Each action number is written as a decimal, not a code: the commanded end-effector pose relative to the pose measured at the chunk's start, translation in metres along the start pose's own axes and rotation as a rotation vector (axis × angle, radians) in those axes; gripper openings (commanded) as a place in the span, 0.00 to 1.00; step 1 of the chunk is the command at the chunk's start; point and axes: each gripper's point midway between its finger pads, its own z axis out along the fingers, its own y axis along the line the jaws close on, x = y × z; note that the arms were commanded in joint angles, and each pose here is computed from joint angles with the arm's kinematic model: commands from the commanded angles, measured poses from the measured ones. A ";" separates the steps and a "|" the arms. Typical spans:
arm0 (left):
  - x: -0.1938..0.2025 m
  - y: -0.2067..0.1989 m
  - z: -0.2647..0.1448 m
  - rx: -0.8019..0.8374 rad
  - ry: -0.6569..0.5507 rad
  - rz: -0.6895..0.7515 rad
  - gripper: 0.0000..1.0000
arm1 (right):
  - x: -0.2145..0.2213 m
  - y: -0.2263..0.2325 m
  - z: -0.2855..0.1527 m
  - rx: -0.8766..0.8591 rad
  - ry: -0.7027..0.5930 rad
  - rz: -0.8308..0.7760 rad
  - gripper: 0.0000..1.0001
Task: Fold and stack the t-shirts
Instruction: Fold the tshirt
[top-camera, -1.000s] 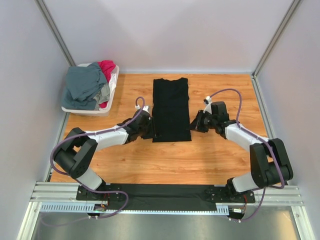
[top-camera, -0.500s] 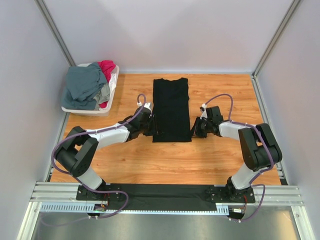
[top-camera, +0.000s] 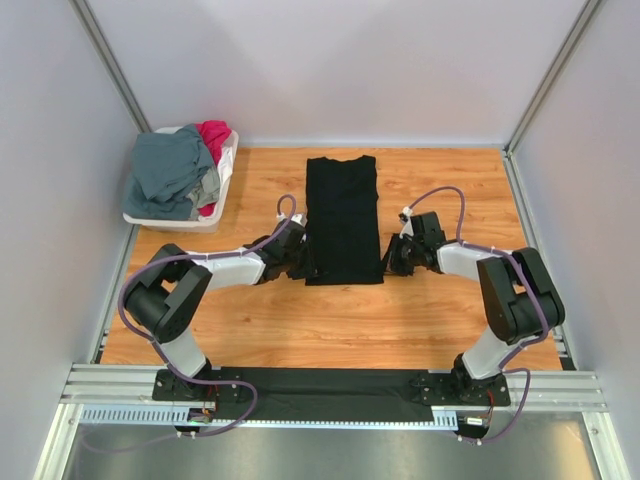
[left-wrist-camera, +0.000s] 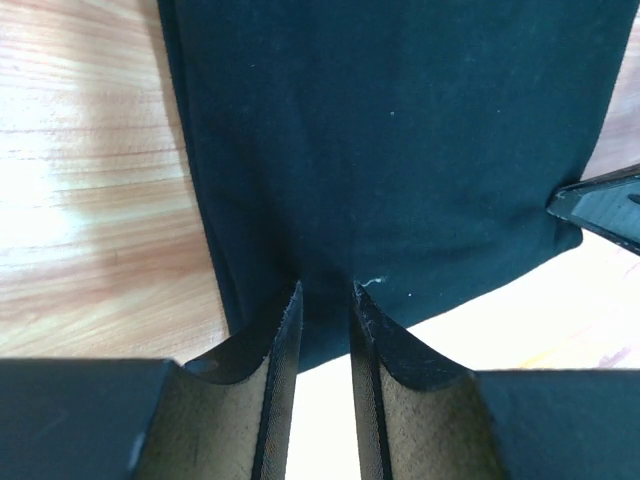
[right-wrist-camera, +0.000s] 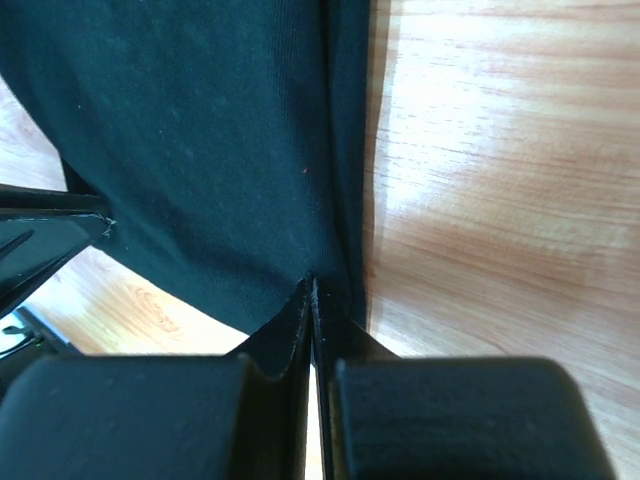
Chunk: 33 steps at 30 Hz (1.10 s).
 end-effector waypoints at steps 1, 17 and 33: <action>0.011 0.016 0.002 -0.061 0.019 -0.008 0.33 | -0.007 -0.015 -0.008 0.103 -0.038 -0.054 0.01; -0.014 -0.016 -0.064 -0.045 -0.030 0.136 0.43 | -0.013 0.026 -0.071 0.058 -0.112 -0.187 0.69; 0.016 0.013 -0.036 -0.107 0.017 0.017 0.69 | 0.012 0.004 -0.029 0.054 -0.037 -0.109 0.58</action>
